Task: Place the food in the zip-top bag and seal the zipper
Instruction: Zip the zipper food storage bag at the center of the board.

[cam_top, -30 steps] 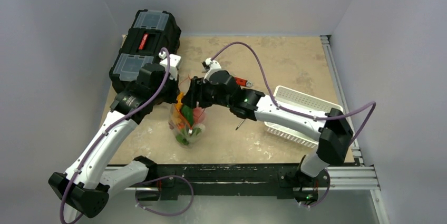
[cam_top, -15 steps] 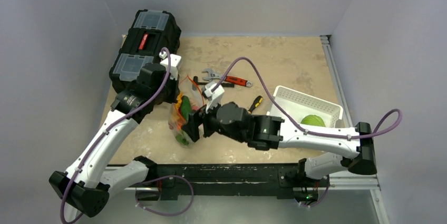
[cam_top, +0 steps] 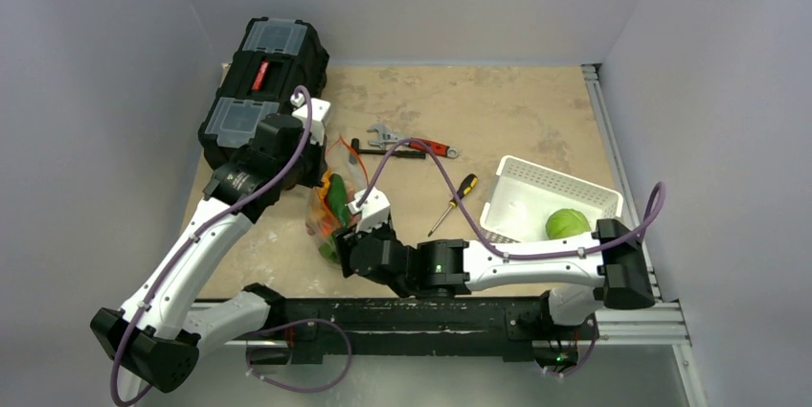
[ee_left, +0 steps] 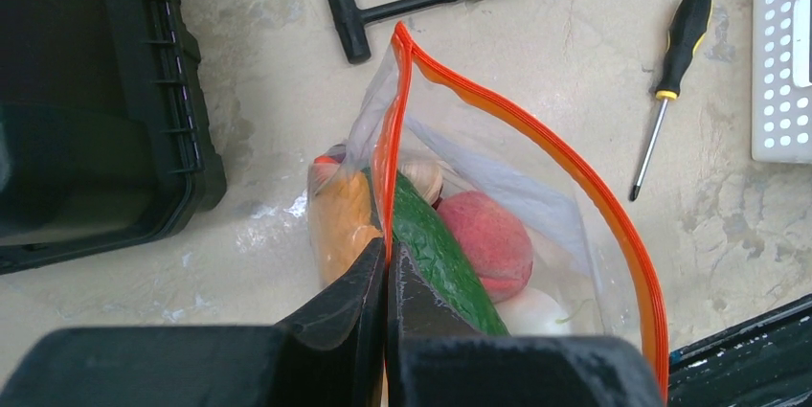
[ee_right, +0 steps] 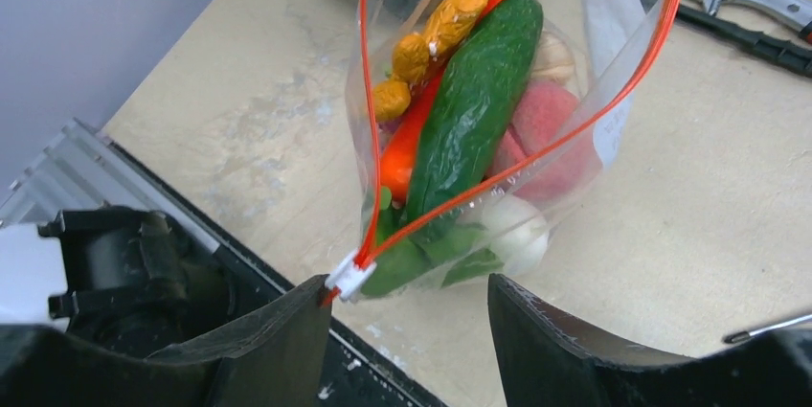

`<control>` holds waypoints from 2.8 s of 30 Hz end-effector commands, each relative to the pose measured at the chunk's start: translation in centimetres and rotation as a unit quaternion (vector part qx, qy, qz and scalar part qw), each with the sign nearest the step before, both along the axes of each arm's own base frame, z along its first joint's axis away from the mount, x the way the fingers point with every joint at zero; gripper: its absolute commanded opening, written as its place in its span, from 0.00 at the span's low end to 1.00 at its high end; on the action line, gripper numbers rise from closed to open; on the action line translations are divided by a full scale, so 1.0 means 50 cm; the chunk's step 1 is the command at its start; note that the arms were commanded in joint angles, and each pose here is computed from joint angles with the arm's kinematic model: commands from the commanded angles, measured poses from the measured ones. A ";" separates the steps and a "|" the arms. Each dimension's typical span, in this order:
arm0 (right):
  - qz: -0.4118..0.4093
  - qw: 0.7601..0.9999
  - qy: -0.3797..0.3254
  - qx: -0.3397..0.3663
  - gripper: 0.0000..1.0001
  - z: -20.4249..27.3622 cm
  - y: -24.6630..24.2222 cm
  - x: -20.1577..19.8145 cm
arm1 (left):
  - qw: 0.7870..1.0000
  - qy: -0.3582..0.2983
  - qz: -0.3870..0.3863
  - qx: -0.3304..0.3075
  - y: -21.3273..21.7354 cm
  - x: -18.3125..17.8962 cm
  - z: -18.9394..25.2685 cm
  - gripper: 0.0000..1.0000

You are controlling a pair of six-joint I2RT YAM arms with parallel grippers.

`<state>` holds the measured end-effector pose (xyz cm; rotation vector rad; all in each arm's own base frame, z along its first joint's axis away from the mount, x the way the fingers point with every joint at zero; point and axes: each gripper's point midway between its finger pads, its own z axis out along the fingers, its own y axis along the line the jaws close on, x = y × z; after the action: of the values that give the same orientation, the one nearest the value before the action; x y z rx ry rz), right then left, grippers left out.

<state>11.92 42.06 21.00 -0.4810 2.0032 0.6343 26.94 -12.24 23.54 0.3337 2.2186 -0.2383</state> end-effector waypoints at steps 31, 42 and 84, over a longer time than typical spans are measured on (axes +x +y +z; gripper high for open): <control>0.212 0.914 -0.339 -0.067 0.00 0.098 -0.026 0.067 | 0.988 -0.082 0.101 -0.082 0.069 -0.072 0.102 0.69; 0.347 0.869 -0.339 -0.095 0.00 0.046 -0.068 0.082 | 0.941 -0.241 -0.198 -0.130 -0.024 -0.231 0.181 0.78; 0.323 0.892 -0.309 -0.065 0.18 0.048 -0.103 0.097 | 0.792 -0.280 -0.537 0.080 -0.206 -0.185 0.002 0.35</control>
<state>16.16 36.78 21.41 -1.3652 1.2665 0.6254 16.53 -21.91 21.46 1.5923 1.3090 -0.5158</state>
